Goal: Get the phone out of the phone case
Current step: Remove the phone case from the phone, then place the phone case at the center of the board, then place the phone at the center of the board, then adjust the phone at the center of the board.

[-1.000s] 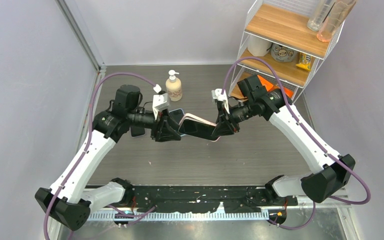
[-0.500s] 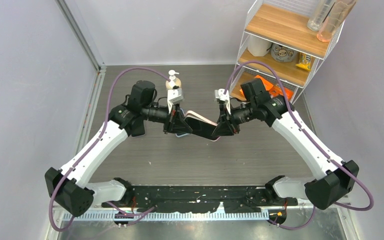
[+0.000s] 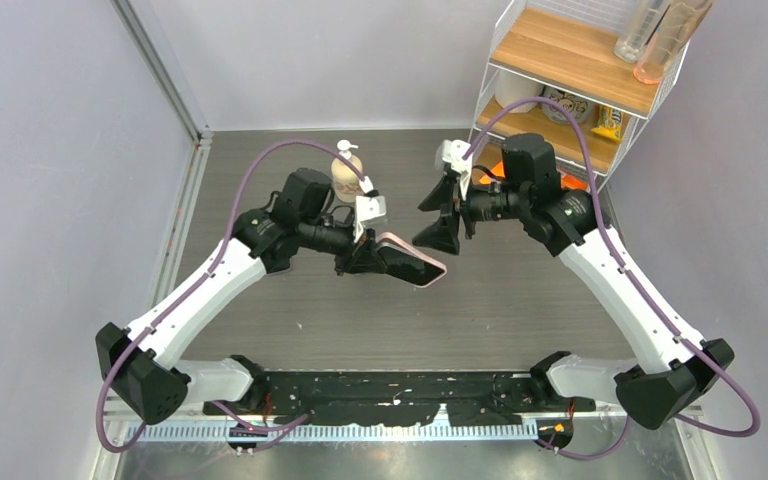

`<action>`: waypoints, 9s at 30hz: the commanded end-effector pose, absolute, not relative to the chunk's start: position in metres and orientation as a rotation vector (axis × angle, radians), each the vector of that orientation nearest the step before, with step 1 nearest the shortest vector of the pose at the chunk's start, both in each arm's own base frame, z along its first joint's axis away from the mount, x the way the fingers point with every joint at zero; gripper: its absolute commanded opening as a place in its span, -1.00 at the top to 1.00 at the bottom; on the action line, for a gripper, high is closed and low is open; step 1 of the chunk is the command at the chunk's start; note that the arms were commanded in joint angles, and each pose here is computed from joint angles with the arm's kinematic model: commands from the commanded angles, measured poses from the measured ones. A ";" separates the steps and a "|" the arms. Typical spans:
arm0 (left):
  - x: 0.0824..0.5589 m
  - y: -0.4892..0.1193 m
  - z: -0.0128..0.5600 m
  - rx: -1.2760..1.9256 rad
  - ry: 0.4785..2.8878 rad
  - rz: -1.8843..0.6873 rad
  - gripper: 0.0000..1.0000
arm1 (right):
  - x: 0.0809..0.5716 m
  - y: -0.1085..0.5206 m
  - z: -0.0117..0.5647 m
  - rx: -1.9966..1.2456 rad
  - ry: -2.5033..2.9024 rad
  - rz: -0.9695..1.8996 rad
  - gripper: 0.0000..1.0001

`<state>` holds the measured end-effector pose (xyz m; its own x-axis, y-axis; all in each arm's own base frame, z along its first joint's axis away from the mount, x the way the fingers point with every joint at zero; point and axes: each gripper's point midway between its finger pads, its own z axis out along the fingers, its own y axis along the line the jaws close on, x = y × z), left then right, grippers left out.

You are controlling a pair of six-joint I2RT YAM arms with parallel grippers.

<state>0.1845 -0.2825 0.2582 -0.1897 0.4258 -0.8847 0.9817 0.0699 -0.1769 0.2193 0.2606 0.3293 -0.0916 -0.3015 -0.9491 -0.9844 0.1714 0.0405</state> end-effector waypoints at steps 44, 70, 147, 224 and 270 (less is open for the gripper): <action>0.211 -0.308 0.285 1.443 1.582 -0.884 1.00 | 0.228 0.303 0.256 -1.262 1.698 1.061 -0.06; 0.186 -0.213 0.243 1.375 1.657 -0.755 1.00 | 0.400 0.236 0.154 -0.555 2.204 0.759 0.90; 0.194 -0.270 0.265 1.413 1.562 -1.141 1.00 | 0.209 0.300 0.242 -1.540 1.542 0.965 -0.28; 0.233 -0.202 0.253 1.239 1.727 -0.649 -0.99 | 0.282 0.160 0.179 -0.373 2.052 0.704 -0.91; 0.259 -0.209 0.238 1.198 1.763 -0.623 -0.95 | 0.284 0.180 0.269 -1.051 1.690 0.606 -0.90</action>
<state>0.2550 -0.2069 0.2243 -0.1652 0.4704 -0.8669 0.9100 0.4116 0.0499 0.2922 0.1610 0.2589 -0.1708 -0.3856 -0.9067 -0.8031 0.5876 -0.0986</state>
